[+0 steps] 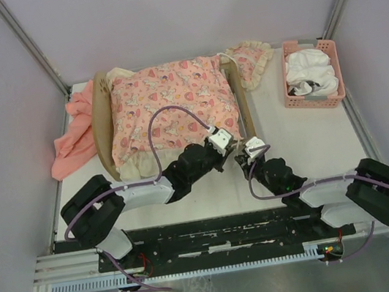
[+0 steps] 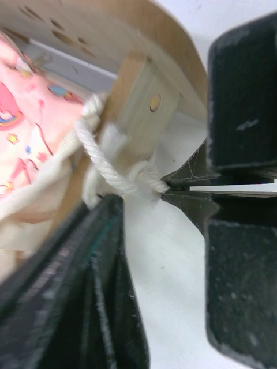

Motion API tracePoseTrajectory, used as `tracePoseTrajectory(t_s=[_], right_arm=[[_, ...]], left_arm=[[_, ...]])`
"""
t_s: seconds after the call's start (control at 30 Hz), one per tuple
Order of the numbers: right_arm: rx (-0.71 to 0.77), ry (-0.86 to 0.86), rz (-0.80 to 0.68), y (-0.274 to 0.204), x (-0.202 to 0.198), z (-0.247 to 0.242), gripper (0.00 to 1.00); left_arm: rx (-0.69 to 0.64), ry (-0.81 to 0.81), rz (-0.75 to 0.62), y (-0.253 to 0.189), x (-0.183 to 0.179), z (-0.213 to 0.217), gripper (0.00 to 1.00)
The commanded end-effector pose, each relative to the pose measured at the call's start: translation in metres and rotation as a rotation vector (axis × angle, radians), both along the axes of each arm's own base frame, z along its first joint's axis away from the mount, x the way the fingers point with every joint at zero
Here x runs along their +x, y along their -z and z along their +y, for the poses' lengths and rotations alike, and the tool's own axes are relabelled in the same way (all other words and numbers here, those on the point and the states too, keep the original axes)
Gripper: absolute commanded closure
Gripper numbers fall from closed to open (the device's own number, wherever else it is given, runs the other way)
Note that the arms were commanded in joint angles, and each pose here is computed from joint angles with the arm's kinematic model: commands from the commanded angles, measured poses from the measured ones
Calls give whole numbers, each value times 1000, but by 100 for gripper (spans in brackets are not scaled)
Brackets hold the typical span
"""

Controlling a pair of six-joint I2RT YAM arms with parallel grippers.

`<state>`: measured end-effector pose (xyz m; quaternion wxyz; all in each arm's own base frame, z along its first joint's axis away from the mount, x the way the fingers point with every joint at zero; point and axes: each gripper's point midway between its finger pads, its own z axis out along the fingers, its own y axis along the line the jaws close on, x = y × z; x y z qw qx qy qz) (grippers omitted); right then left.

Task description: Set up the pet bed

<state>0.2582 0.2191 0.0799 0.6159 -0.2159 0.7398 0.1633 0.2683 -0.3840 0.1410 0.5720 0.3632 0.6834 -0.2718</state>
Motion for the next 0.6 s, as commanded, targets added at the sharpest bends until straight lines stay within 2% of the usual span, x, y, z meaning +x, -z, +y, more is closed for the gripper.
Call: tracePoseTrajectory(t_s=[0.0, 0.27, 0.57], right_arm=[[30, 49, -16, -22, -2, -13, 98], [-21, 192, 32, -28, -5, -49, 98], [39, 315, 51, -42, 2, -64, 98]], left_arm=[[-28, -11, 56, 1, -11, 10, 97], [17, -71, 93, 31, -17, 33, 97], [59, -189, 75, 46, -5, 54, 97]])
